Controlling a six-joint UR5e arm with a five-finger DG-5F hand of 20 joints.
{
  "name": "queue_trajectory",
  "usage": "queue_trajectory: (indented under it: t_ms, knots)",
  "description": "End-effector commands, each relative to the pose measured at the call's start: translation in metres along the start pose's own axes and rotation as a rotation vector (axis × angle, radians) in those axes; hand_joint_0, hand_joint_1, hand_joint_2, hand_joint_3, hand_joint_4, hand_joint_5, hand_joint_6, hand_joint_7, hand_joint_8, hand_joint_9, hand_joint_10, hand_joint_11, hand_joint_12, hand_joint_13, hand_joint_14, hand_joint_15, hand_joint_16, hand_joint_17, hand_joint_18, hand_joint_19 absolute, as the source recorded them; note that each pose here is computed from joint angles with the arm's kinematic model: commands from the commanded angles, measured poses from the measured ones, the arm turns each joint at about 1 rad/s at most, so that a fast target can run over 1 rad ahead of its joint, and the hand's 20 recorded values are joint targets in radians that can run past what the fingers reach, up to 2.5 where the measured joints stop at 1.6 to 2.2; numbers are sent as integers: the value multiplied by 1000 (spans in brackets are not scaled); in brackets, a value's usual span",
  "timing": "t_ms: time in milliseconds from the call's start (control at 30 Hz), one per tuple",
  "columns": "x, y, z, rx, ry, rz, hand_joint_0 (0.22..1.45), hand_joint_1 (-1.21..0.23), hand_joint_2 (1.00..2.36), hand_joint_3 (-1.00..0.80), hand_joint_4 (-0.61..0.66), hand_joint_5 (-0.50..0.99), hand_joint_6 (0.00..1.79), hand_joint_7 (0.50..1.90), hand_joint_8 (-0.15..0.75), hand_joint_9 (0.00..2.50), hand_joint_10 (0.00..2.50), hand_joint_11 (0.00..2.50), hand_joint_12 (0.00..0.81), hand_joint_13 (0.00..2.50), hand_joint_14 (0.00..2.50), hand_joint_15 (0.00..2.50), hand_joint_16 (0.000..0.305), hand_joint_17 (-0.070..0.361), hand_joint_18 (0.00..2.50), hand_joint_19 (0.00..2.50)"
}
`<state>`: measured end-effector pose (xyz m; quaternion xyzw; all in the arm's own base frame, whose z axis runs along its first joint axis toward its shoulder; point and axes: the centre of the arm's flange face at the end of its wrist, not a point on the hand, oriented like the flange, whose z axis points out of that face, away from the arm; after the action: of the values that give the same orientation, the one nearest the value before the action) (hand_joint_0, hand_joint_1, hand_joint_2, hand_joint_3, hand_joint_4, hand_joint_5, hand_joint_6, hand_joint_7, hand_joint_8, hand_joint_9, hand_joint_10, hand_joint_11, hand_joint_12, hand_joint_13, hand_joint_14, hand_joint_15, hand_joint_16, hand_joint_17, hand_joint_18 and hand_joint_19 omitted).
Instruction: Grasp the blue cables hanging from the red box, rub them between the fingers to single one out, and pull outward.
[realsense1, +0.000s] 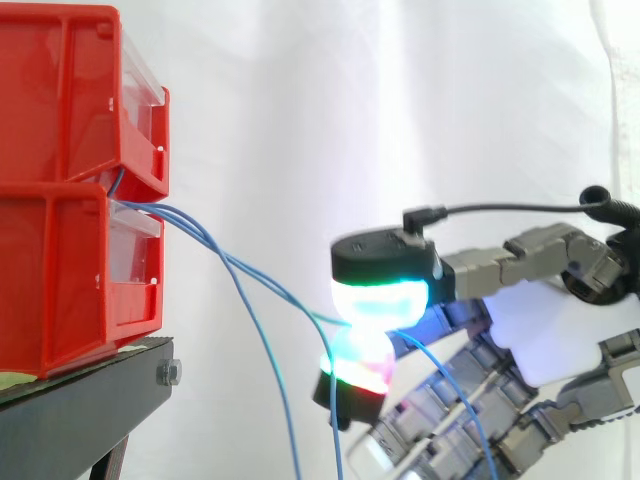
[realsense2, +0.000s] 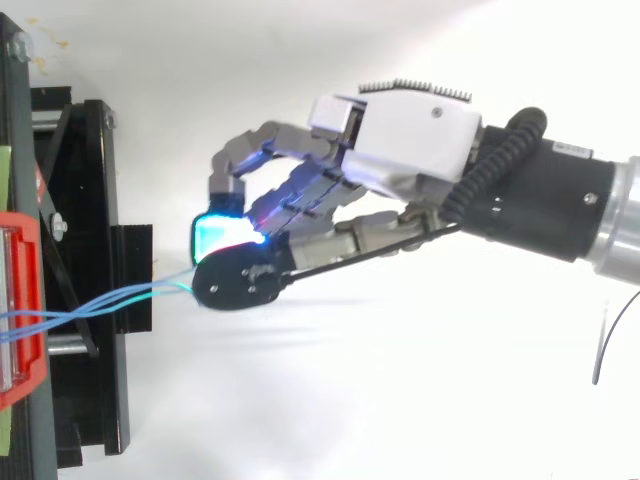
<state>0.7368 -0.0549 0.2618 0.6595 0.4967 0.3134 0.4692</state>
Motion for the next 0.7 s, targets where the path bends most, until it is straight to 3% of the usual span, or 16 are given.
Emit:
queue_trajectory:
  t_ms: [0,67,167,667]
  knots:
    - [-14,5,-12,34,-99,-42,572,-724,1030,44,-98,-122,872,1127,278,893,9,313,440,847,15,484,59,132,807,471]
    - [-19,11,-17,41,-117,-52,575,-725,1025,41,-97,-123,872,1120,293,981,12,435,440,846,15,494,59,132,806,470]
    - [-19,13,-22,51,-117,-65,579,-725,1012,45,-89,-123,873,1115,315,1049,12,563,442,853,15,496,58,130,806,462]
    - [-19,15,-24,53,-119,-67,582,-724,1001,44,-88,-124,875,1102,326,1036,13,542,440,866,15,510,58,130,804,476]
